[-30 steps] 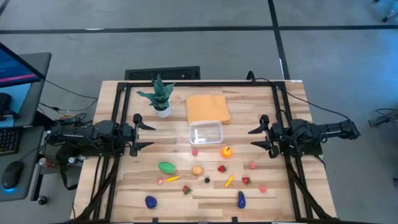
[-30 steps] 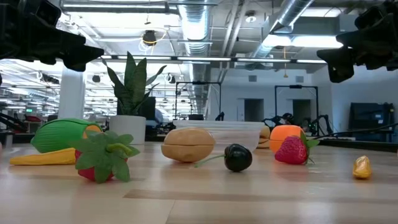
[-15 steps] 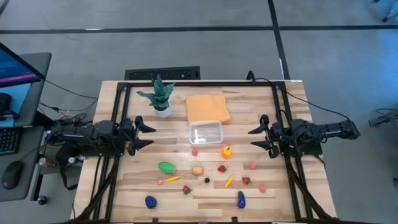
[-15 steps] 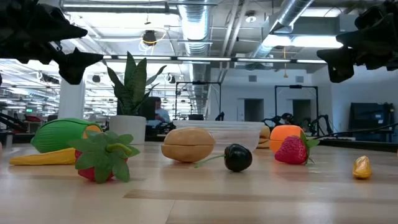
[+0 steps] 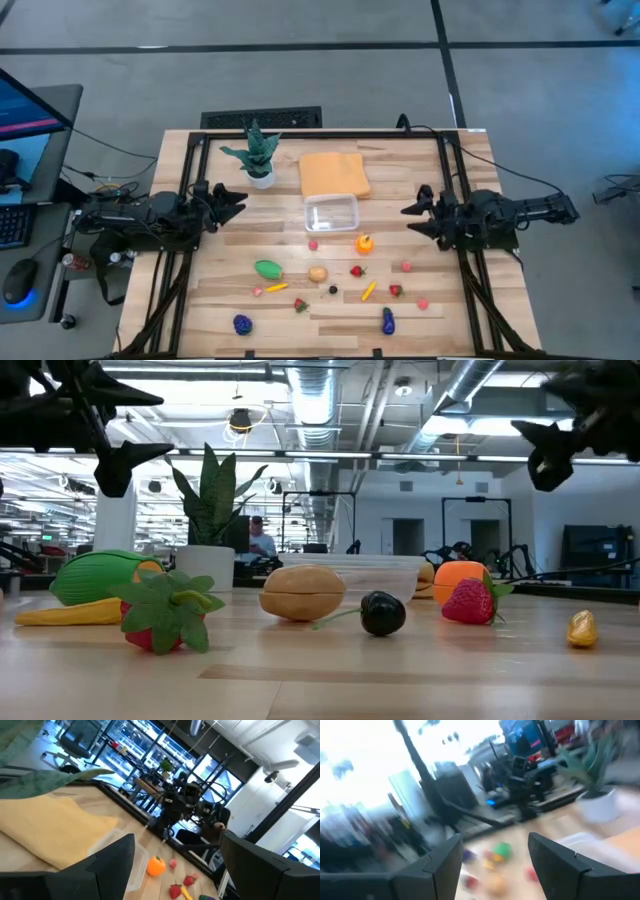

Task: Pick and placing Produce into tupperware
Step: Put the orange into the transparent bin

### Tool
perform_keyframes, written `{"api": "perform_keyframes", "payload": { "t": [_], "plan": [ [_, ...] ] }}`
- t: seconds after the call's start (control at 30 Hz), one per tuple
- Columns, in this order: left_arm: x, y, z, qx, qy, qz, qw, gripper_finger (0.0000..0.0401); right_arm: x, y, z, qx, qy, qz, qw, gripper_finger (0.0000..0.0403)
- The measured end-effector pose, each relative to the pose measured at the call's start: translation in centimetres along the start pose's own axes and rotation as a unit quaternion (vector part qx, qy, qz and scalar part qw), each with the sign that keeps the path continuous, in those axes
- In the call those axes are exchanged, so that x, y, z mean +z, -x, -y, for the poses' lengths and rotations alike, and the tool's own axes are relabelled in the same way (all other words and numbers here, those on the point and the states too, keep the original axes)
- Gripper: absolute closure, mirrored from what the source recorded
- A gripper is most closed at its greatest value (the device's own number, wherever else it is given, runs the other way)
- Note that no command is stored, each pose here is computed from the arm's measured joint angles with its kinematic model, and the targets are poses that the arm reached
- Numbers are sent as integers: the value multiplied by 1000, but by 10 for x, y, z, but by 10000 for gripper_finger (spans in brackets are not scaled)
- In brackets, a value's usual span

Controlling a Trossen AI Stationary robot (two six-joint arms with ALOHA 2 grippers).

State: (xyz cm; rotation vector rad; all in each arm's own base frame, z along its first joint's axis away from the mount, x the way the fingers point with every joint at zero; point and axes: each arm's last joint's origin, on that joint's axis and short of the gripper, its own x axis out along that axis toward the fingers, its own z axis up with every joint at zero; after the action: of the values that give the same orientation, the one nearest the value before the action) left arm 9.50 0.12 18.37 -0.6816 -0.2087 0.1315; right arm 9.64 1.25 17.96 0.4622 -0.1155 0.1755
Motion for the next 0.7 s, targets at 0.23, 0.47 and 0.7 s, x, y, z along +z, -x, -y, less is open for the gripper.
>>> {"api": "perform_keyframes", "payload": {
  "t": [0.23, 0.47, 0.7],
  "plan": [
    [5, 0, 7, -60, 91, -2, 994, 120, 20, 2, -7, 40, -219, 108, 969, 182],
    [4, 1, 9, -93, 120, -32, 988, 120, 17, 2, -4, -2, -227, 115, 967, 182],
    [4, 1, 9, -91, 117, -32, 988, 120, 11, 1, 2, -52, -223, 102, 968, 182]
  ]
}}
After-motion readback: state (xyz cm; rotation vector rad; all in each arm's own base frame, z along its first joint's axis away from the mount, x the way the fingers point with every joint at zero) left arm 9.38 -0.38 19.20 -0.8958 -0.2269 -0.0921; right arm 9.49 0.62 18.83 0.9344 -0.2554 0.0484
